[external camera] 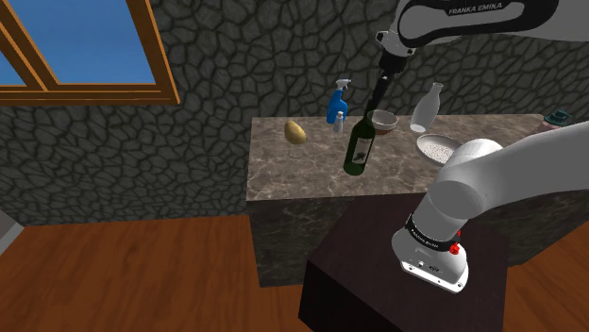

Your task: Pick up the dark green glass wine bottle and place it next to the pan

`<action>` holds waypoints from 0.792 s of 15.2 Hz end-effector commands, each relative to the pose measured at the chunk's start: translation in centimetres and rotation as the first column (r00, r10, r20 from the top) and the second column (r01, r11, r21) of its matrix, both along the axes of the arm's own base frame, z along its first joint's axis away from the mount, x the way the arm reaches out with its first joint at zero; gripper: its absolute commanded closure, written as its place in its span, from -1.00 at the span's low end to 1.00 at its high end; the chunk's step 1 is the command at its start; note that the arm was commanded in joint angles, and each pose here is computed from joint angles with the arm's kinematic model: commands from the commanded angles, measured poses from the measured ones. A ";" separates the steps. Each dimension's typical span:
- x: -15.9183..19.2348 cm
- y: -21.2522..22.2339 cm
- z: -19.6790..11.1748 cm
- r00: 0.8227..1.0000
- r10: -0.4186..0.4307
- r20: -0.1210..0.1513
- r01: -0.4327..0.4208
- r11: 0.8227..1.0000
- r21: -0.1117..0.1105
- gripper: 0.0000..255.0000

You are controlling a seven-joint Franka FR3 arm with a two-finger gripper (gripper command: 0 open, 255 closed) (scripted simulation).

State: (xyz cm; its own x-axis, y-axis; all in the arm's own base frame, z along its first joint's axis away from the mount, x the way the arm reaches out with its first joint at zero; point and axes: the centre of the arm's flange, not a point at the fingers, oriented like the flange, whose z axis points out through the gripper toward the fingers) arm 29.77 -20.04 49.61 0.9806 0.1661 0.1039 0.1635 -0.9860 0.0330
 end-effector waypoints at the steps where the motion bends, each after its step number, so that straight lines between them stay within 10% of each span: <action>1: 0.2 -0.7 -0.9 1.000 0.007 0.003 -0.007 1.000 -0.004 -1.00; 12: 0.6 -0.7 -3.9 1.000 0.007 0.003 -0.007 1.000 -0.004 -1.00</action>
